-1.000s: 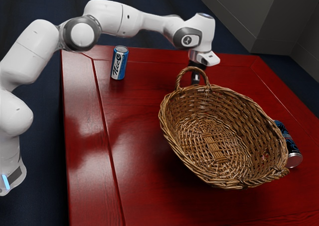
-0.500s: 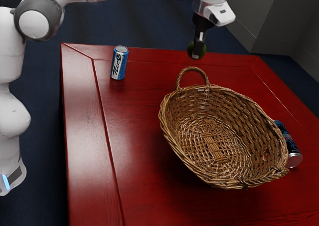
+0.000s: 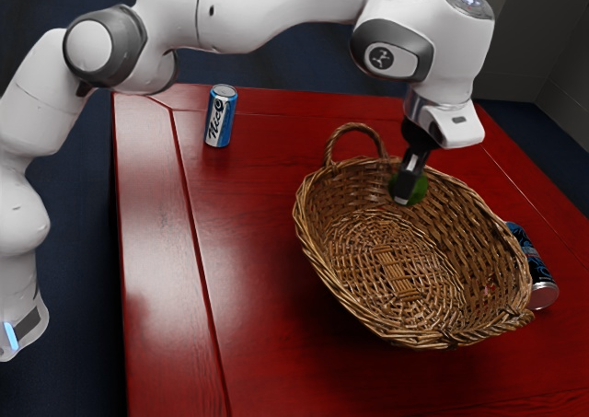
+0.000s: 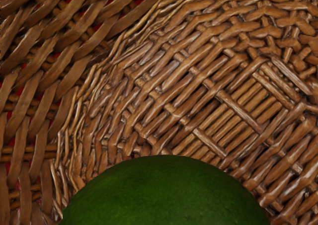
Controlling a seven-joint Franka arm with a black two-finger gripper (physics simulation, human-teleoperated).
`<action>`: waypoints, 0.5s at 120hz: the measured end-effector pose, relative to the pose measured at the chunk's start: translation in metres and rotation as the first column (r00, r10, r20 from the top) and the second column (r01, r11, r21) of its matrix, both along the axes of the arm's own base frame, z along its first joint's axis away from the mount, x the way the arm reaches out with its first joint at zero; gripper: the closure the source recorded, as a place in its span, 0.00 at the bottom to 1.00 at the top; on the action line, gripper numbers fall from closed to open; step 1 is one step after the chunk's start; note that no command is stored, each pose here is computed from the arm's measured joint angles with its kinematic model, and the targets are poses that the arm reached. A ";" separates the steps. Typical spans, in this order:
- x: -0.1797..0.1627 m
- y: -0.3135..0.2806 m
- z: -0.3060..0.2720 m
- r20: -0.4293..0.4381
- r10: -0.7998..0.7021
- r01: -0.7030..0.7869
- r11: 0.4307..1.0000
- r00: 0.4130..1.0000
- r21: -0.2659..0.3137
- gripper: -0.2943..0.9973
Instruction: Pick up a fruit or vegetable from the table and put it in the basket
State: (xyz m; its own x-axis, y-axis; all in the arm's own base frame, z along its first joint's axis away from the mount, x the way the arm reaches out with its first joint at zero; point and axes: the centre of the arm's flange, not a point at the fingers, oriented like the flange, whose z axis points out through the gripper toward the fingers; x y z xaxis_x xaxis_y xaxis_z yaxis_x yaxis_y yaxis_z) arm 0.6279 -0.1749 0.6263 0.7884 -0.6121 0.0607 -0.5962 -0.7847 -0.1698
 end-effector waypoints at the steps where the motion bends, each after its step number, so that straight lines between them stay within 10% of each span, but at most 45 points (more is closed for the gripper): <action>1: 0.000 0.000 0.000 0.001 0.003 -0.003 1.000 1.000 0.001 0.38; 30: 0.008 0.012 -0.005 0.026 0.093 -0.093 0.996 0.995 0.016 0.25; 48: -0.010 0.154 0.013 0.060 0.429 -0.432 0.885 0.901 0.172 0.24; 60: -0.046 0.194 0.039 0.065 0.500 -0.504 0.855 0.864 0.122 0.23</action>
